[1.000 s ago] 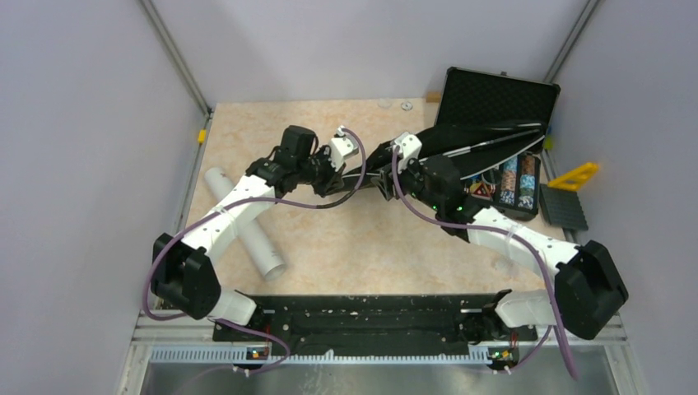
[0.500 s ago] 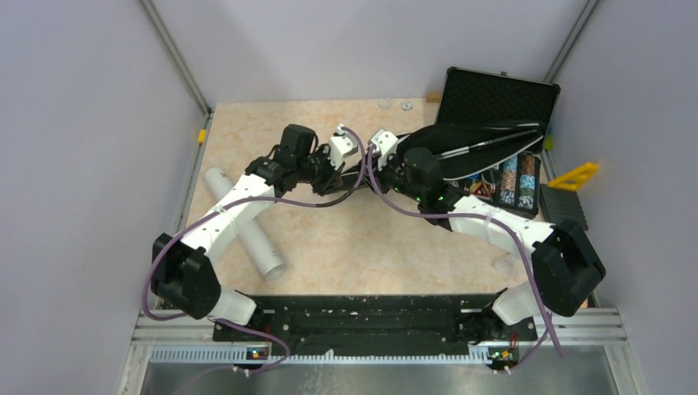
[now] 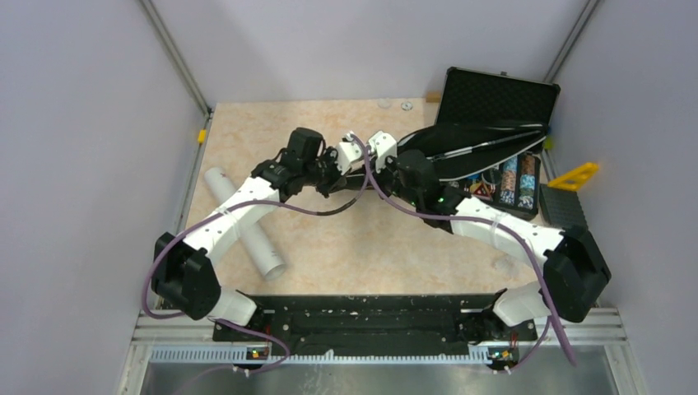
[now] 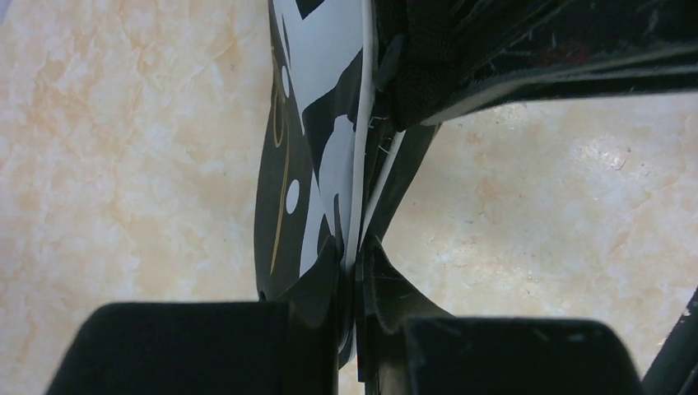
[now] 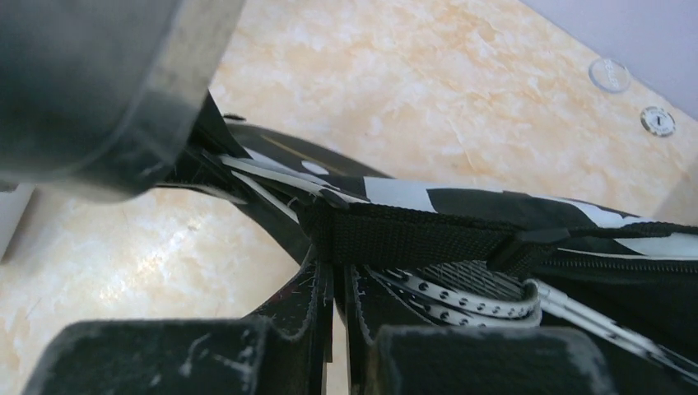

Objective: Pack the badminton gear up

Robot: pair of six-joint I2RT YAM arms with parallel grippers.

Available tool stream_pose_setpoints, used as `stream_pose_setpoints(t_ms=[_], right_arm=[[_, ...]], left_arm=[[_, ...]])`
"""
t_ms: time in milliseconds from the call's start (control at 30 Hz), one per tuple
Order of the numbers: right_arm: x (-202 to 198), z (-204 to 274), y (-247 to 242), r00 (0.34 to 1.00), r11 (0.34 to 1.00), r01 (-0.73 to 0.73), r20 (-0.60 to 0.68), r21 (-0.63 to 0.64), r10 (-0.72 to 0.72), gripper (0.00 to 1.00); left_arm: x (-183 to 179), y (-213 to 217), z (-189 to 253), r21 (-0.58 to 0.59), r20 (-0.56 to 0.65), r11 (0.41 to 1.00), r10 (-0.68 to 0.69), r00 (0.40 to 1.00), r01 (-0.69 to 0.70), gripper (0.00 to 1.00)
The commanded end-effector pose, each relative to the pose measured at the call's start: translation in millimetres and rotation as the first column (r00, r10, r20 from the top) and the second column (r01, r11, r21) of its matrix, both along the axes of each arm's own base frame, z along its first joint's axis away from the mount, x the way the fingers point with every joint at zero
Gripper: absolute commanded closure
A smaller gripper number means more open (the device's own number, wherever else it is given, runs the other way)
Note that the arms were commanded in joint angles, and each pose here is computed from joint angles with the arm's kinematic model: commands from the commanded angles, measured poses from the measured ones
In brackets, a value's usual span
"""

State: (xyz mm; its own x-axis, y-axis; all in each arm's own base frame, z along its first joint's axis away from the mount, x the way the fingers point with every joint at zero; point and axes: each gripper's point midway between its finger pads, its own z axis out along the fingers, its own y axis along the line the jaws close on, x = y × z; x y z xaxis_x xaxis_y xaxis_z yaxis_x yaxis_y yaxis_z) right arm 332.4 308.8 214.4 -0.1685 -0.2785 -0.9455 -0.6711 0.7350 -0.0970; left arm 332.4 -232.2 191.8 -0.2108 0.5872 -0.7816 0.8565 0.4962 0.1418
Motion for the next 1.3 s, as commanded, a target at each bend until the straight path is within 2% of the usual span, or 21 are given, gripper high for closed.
stream_pose_setpoints(t_ms=[0,133,233,333,567,767,867,1033,1200,1267], right_arm=[[19.8,-2.3,-99.3,0.957,0.942,0.287,0.008,-0.175,-0.29,1.0],[9.8,-15.0,-97.7,0.987,0.976,0.123,-0.079,-0.181,-0.139,1.0],[8.0,-21.5,-94.3,0.988,0.974,0.075,-0.115,-0.212,-0.101,1.0],[14.0,-27.2,-99.6,0.983,0.965,0.098,-0.125,-0.244,-0.132,1.0],[37.8,-39.1,-153.7,0.919,0.901,0.332,-0.12,-0.28,-0.377,1.0],[47.7,-33.2,-163.1,0.91,0.897,0.367,-0.104,-0.245,-0.4,1.0],[59.7,-39.6,-197.1,0.832,0.81,0.502,-0.089,-0.302,-0.548,1.0],[86.6,-40.6,-278.9,0.596,0.56,0.743,-0.019,-0.366,-0.803,1.0],[108.1,-30.8,-362.1,0.399,0.346,0.853,0.06,-0.391,-0.915,1.0],[119.7,-28.5,-391.1,0.369,0.308,0.863,0.083,-0.4,-0.926,1.0]], left_arm=[[4.9,40.6,-5.1,0.15,0.078,0.987,0.04,0.996,-0.051,1.0],[2.2,50.4,-13.8,0.195,0.076,0.981,0.003,0.997,-0.018,1.0],[0.2,54.4,-15.7,0.193,0.073,0.981,-0.012,0.997,-0.002,1.0],[-0.2,59.1,-14.6,0.186,0.07,0.983,-0.007,0.998,-0.006,1.0],[2.8,80.1,-11.5,0.176,0.058,0.984,0.029,0.998,-0.038,1.0],[-0.4,86.6,-15.9,0.184,0.045,0.983,0.014,0.999,-0.022,1.0],[0.0,93.4,-16.3,0.194,0.055,0.98,0.02,0.998,-0.031,1.0],[3.4,100.5,-15.4,0.204,0.086,0.978,0.017,0.996,-0.035,1.0],[-0.8,109.3,-24.1,0.238,0.075,0.971,-0.041,0.996,0.022,1.0],[-3.6,113.9,-28.4,0.251,0.066,0.966,-0.083,0.994,0.064,1.0]])
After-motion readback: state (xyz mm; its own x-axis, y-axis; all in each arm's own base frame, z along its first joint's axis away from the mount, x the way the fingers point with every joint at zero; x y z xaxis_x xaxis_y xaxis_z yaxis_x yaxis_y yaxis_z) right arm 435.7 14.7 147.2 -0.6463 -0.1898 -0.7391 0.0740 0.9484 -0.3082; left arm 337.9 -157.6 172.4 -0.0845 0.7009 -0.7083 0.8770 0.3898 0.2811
